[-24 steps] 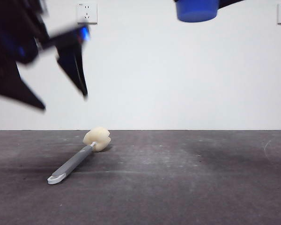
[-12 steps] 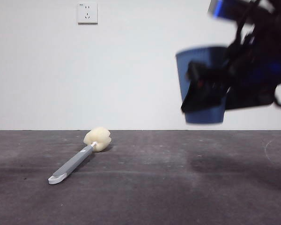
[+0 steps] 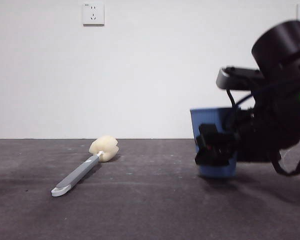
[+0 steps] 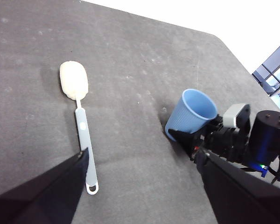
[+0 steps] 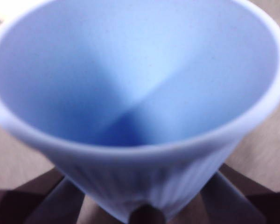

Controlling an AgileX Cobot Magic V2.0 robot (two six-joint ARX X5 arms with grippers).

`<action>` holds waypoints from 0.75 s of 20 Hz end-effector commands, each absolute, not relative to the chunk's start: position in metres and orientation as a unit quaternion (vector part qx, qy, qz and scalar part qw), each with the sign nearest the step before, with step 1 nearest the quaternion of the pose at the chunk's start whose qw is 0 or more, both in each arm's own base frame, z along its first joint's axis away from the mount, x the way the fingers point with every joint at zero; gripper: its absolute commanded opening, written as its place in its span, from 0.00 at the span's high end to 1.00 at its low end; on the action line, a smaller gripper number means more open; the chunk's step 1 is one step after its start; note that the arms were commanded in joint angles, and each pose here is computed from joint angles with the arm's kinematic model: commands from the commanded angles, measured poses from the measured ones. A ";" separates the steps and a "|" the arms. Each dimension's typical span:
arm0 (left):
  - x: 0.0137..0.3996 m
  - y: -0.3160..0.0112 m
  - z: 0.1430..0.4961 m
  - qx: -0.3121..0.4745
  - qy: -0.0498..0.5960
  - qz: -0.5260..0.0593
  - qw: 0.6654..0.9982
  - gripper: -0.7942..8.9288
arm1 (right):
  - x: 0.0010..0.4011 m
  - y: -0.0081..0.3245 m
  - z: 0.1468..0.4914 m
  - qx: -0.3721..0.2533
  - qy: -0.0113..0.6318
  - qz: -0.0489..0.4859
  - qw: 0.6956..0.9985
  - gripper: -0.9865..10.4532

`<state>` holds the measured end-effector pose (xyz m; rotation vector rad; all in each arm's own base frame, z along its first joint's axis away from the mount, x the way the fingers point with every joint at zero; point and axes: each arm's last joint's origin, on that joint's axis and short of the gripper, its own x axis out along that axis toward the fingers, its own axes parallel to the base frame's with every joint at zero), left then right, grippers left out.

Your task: Pick up the cup brush,pick up the cup,insert the brush into the cup,clean the cup,put the cup brush back,put the cup back to the fixed position on the table

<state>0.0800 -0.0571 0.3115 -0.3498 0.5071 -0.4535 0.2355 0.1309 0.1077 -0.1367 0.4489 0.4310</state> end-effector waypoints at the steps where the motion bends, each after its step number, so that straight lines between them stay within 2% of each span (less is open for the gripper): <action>1: 0.080 -0.057 0.310 -0.164 0.245 -0.221 0.930 0.52 | 0.238 0.128 0.103 -0.060 0.220 0.217 0.949 0.93; 5: 0.080 -0.057 0.310 -0.165 0.245 -0.221 0.929 0.52 | 0.236 0.122 0.093 -0.066 0.267 0.216 0.937 0.90; 8: 0.080 -0.057 0.310 -0.165 0.245 -0.221 0.929 0.52 | 0.234 0.121 0.090 -0.068 0.290 0.226 0.927 0.66; 9: 0.080 -0.057 0.310 -0.165 0.245 -0.221 0.929 0.52 | 0.234 0.122 0.090 -0.062 0.292 0.236 0.925 0.61; 14: 0.080 -0.057 0.310 -0.164 0.246 -0.221 0.929 0.52 | 0.232 0.121 0.087 -0.058 0.308 0.233 0.921 0.46; 15: 0.080 -0.057 0.310 -0.164 0.246 -0.221 0.929 0.52 | 0.232 0.121 0.087 -0.057 0.312 0.233 0.920 0.46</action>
